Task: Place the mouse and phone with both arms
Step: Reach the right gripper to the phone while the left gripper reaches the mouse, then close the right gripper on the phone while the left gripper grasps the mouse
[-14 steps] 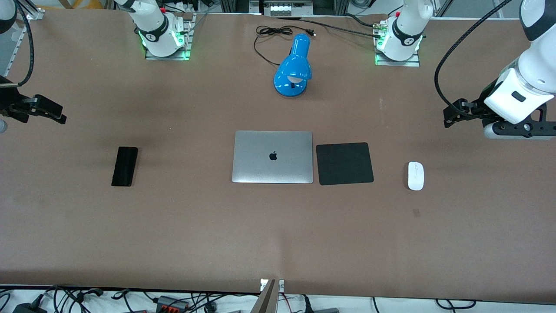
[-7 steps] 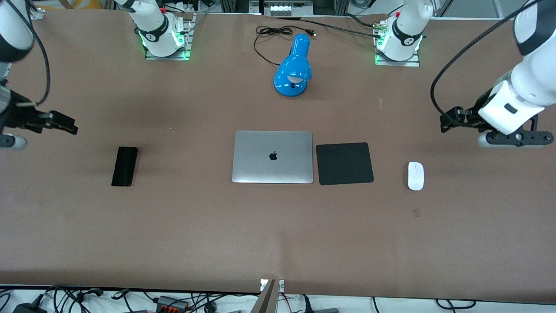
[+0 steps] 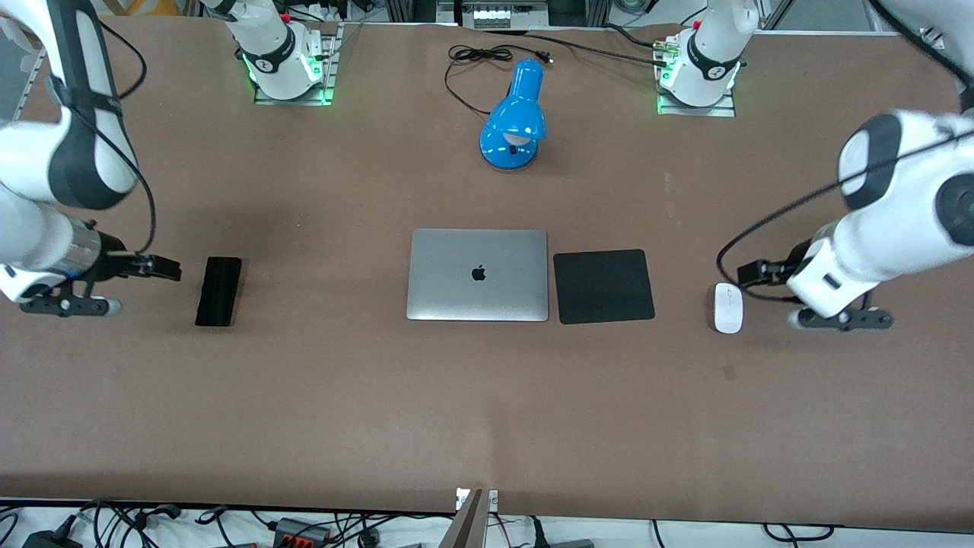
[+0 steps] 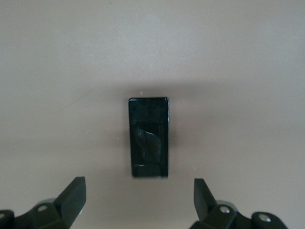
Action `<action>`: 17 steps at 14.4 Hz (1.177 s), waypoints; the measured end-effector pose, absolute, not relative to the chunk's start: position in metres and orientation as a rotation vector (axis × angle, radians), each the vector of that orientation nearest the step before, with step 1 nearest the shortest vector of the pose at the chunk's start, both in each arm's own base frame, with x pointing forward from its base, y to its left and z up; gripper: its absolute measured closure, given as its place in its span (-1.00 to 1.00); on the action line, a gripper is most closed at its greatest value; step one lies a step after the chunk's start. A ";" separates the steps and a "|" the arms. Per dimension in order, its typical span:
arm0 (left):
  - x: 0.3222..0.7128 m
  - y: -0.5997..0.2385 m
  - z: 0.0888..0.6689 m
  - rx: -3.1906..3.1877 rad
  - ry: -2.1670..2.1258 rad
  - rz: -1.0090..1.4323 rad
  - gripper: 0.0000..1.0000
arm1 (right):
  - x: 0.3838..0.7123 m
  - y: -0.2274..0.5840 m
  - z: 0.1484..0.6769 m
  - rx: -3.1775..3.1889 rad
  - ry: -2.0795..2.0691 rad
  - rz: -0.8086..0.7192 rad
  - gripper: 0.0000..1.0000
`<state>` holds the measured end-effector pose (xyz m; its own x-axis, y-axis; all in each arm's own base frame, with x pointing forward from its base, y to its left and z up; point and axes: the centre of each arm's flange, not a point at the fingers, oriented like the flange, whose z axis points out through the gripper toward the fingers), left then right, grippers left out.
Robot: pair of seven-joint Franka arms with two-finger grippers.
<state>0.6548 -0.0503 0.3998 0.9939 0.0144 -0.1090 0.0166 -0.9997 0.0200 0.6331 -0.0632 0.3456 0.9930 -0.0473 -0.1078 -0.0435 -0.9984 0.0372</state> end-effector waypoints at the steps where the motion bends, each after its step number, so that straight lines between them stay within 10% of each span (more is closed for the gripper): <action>1: 0.660 -0.048 0.376 3.113 0.027 -0.181 -1.00 | 0.636 -0.066 0.319 3.101 -0.074 -0.189 -1.00; 8: 0.662 -0.032 0.248 3.151 -0.036 -0.199 -1.00 | 0.631 -0.067 0.195 3.090 -0.070 -0.369 -1.00; 17: 0.639 -0.003 0.194 3.140 -0.232 -0.165 -1.00 | 0.624 -0.073 0.167 3.085 -0.083 -0.432 -1.00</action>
<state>0.6390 -0.0026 0.1941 0.9837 -0.1460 -0.1050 -0.1472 -0.9891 -0.0034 0.6241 -0.0729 0.1673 0.9601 -0.0566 -0.2737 -0.0495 -0.9982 0.0326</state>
